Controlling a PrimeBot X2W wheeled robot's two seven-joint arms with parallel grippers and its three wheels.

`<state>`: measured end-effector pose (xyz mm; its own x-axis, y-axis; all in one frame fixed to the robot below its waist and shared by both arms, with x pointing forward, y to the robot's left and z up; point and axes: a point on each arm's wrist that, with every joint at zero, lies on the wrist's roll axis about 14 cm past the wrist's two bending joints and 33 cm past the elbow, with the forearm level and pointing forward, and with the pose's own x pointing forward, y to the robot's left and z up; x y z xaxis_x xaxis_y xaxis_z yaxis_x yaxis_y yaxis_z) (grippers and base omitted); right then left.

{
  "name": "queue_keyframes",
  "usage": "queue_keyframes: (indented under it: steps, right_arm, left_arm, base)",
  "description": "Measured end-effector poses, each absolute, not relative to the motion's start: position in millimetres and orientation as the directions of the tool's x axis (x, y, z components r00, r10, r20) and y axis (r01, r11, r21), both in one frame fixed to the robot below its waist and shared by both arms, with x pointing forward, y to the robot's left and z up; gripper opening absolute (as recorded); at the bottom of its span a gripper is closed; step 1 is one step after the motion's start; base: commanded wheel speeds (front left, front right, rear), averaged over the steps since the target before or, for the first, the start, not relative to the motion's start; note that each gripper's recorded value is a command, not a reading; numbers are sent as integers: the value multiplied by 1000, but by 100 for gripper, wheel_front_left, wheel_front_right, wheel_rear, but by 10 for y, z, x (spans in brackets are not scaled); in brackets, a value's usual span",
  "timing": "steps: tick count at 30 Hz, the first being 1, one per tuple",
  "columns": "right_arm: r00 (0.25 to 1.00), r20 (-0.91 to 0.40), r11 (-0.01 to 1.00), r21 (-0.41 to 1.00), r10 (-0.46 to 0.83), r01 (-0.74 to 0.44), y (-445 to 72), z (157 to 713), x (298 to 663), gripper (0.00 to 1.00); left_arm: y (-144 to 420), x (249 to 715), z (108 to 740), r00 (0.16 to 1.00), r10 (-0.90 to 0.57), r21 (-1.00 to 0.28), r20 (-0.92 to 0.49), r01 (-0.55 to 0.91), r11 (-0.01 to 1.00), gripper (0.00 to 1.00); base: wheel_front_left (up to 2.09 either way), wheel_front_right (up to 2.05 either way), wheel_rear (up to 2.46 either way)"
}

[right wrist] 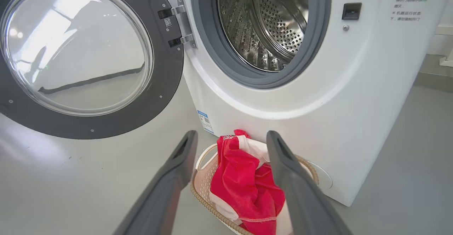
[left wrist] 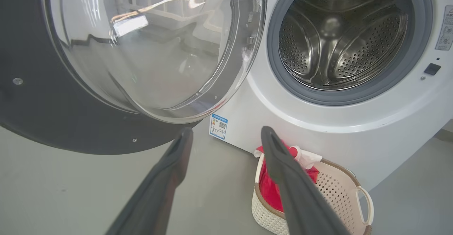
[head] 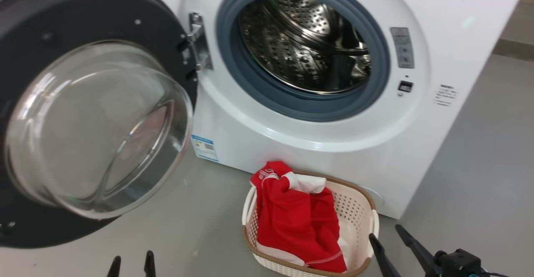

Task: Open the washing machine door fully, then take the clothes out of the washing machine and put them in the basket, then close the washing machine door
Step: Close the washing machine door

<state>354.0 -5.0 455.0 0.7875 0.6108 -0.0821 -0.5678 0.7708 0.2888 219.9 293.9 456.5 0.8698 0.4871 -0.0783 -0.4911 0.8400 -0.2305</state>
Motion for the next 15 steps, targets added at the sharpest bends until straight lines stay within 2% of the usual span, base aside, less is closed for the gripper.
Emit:
queue_keyframes:
  steps: [9, 15]
  right_arm:
    - [691, -46, 675, 273, 721, -686, 420, 4680, 3520, 100]
    - [669, -42, 652, 281, 742, -704, 512, 4694, 3535, 100]
  left_arm:
    - [3118, 1891, 4572, 803, 591, -252, -81, -590, 767, 100]
    - [3151, 1848, 4589, 787, 612, -253, -81, -610, 751, 100]
  base:
    - [0, 0, 0]
    - [0, 0, 0]
